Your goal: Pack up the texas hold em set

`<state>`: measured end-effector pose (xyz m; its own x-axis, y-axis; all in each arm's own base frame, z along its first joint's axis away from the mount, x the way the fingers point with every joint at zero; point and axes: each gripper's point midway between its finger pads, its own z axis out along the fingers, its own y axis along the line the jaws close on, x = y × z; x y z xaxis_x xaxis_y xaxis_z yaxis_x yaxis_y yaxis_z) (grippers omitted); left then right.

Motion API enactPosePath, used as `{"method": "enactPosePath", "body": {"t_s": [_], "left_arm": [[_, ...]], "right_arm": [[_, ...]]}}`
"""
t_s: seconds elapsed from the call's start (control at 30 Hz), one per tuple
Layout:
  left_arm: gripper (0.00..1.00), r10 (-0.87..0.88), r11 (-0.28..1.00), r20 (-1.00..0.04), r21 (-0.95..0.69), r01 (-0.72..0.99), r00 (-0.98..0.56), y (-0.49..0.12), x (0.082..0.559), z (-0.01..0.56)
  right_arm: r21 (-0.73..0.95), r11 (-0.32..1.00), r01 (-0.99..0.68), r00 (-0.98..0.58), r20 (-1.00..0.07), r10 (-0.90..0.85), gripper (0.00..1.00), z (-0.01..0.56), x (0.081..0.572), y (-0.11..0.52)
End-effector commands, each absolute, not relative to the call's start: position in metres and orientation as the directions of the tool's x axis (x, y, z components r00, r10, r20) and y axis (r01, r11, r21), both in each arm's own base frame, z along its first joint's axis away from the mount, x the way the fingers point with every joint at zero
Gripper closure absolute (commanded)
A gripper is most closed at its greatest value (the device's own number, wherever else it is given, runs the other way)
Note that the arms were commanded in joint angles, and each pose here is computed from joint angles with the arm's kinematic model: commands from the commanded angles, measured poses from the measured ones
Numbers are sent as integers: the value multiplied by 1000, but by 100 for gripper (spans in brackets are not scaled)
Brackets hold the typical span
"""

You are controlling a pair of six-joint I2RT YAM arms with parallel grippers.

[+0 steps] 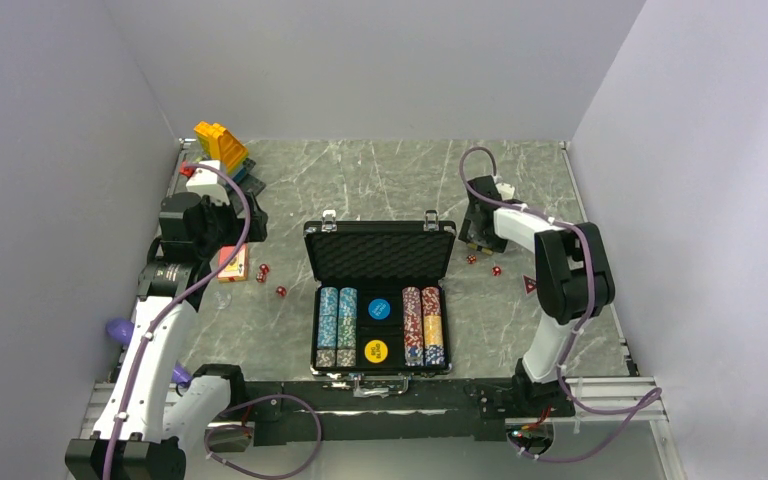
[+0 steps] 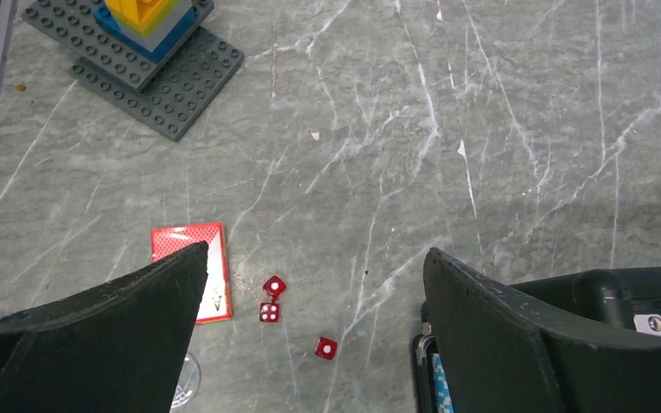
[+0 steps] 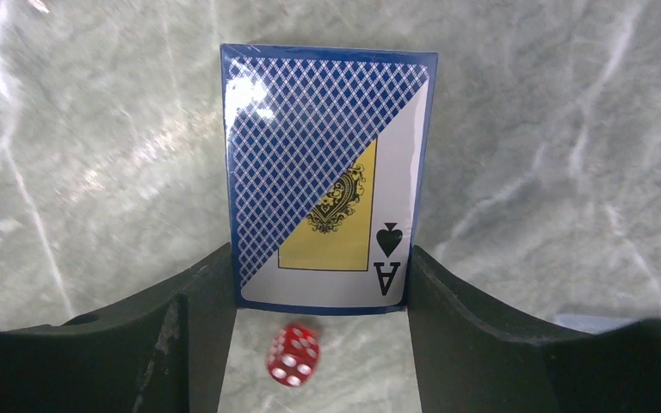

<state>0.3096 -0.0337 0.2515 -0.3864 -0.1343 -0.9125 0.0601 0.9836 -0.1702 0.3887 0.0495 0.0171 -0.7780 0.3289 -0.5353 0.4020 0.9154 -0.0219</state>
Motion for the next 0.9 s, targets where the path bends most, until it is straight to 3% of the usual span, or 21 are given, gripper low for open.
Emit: {"method": "enactPosePath", "body": {"t_s": [0.0,0.23,0.43,0.63,0.87], "left_arm": [[0,-172,982,-909,-187,2,-379,-27,311,258],[0,-189,977,-914,-211,23,-359,-31,308,292],[1,-253,934,-925,-310,177,-282,-60,287,341],[6,-233,841,-904,-372,392,-358,-108,263,364],[7,-170,619,-849,-488,616,-501,-172,220,377]], "right_arm": [[-66,930,361,-722,-651,234,100,67,397,30],[-14,966,256,-570,-810,139,100,176,392,29],[65,989,-129,-341,-940,17,100,273,366,81],[-92,744,-661,-2,-992,-125,100,356,296,177],[-167,430,-887,76,-972,-222,100,367,242,238]]}}
